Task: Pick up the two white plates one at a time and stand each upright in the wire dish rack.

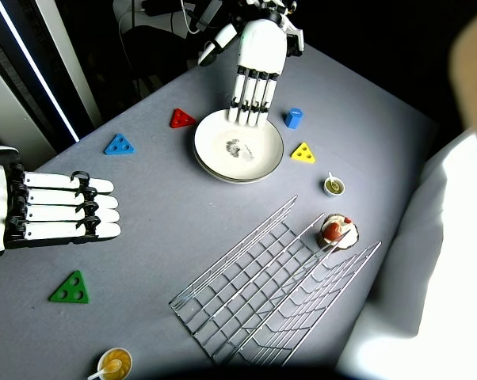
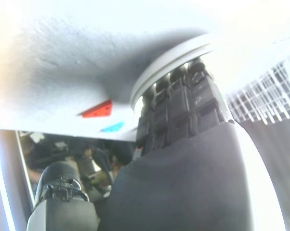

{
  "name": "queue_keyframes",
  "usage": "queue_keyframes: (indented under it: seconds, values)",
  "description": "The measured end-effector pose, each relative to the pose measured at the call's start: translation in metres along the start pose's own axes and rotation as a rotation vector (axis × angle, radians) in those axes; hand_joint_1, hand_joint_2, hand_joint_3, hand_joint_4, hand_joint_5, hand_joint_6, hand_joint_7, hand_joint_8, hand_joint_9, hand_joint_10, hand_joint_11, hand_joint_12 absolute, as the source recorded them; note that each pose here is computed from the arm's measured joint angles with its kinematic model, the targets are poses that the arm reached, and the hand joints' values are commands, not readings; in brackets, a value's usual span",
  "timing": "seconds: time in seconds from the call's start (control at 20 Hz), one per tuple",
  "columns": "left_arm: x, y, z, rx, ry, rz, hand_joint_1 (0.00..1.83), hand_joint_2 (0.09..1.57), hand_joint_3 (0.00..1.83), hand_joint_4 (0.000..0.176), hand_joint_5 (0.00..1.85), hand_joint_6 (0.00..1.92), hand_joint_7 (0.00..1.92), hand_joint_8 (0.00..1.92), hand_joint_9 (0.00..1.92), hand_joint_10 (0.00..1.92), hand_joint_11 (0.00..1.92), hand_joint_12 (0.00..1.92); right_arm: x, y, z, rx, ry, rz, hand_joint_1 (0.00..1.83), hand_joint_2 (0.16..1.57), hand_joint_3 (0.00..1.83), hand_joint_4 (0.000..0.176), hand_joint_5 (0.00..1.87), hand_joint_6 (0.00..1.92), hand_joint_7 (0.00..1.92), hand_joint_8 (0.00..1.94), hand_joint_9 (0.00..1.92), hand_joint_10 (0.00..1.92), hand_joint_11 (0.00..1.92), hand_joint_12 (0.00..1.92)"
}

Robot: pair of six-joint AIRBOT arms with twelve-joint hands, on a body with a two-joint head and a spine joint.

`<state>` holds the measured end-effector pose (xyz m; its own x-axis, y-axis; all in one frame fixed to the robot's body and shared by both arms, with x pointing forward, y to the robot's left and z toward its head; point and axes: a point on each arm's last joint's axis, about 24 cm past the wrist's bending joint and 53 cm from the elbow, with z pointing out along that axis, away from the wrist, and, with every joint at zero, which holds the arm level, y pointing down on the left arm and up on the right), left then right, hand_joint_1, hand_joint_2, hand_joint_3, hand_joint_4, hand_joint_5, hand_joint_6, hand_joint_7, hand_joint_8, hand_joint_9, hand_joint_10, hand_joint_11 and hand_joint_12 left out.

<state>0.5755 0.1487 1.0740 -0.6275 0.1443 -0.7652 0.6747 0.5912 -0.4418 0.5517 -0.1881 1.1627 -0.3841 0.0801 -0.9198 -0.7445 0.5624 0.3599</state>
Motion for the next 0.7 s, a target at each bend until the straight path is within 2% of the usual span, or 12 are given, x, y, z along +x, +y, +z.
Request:
queue_keyframes:
  seconds: [0.25, 0.45, 0.7]
  values:
    - [0.005, 0.006, 0.005, -0.006, 0.014, 0.004, 0.0, 0.97, 0.0, 0.0, 0.13, 0.01, 0.15, 0.01, 0.14, 0.01, 0.14, 0.04, 0.002, 0.005, 0.001, -0.006, 0.002, 0.007, 0.0, 0.98, 0.0, 0.0, 0.19, 0.01, 0.22, 0.01, 0.22, 0.01, 0.24, 0.01]
    - [0.008, 0.007, 0.006, -0.007, 0.018, -0.004, 0.0, 0.96, 0.0, 0.0, 0.13, 0.01, 0.17, 0.01, 0.14, 0.01, 0.12, 0.03, 0.009, -0.003, 0.003, 0.027, 0.03, 0.003, 0.02, 1.0, 0.01, 0.0, 0.17, 0.0, 0.18, 0.0, 0.17, 0.0, 0.18, 0.0]
    - [0.008, 0.004, 0.012, 0.002, 0.011, -0.023, 0.0, 0.97, 0.0, 0.0, 0.12, 0.0, 0.14, 0.0, 0.13, 0.0, 0.13, 0.03, 0.012, 0.005, 0.027, -0.014, 0.03, -0.032, 0.07, 0.98, 0.0, 0.0, 0.21, 0.0, 0.24, 0.01, 0.24, 0.01, 0.25, 0.02]
